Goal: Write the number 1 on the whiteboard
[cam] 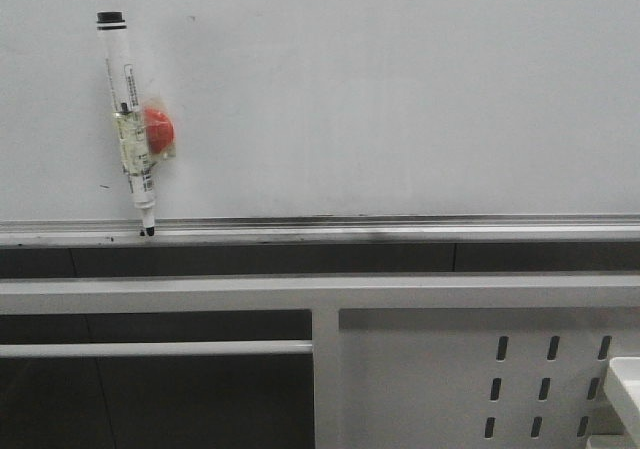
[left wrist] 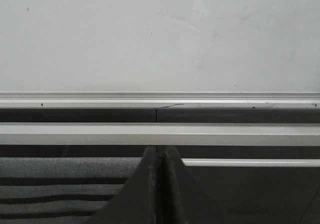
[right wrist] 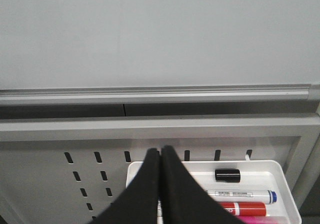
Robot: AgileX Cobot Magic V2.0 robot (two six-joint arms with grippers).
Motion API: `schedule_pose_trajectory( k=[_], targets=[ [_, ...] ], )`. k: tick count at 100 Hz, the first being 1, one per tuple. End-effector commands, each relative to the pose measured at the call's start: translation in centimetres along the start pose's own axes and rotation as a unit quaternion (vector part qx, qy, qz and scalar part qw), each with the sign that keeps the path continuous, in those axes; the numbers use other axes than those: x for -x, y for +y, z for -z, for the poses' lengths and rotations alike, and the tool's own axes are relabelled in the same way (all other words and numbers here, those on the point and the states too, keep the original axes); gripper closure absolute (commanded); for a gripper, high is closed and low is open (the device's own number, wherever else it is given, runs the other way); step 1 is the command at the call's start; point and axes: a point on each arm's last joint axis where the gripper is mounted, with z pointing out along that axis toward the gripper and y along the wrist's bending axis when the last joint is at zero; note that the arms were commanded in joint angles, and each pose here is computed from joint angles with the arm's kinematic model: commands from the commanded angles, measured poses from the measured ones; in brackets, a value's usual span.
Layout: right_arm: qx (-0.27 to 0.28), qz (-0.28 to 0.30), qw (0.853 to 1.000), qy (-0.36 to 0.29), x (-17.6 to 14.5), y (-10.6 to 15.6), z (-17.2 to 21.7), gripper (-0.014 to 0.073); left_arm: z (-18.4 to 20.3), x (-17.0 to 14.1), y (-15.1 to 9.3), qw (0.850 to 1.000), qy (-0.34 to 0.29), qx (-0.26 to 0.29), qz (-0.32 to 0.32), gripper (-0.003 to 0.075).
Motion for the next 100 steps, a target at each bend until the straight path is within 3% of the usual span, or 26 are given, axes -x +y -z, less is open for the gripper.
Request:
schedule_pose_trajectory(
  k=[1, 20, 42, 55, 77, 100],
  targets=[
    [-0.004, 0.007, 1.000, -0.014, -0.2, -0.1, 0.0, 0.0651, -0.2, -0.5, 0.0, 1.000, -0.025, 0.001, 0.000, 0.0740],
    [-0.004, 0.007, 1.000, -0.014, -0.2, -0.1, 0.0, 0.0651, -0.2, -0.4, 0.0, 0.999, -0.032, 0.001, 0.000, 0.0740],
    [-0.004, 0.007, 1.000, -0.014, -0.2, -0.1, 0.0, 0.0651, 0.0, 1.1, 0.0, 0.994, -0.112, 0.001, 0.000, 0.0740],
    [-0.006, 0.010, 1.000, -0.022, 0.0, -0.1, 0.0, 0.0651, 0.0, 1.2, 0.0, 0.993, -0.119, 0.001, 0.000, 0.0740],
    [-0.004, -0.004, 0.981, -0.192, 3.0, -0.1, 0.6, 0.0651, 0.3, 2.2, 0.0, 0.984, -0.179, 0.000, 0.007, 0.0740],
    [-0.005, -0.004, 0.965, -0.263, 4.2, -0.1, 1.2, 0.0651, 0.5, 2.6, 0.0, 0.980, -0.201, 0.000, 0.007, 0.0740]
  ],
)
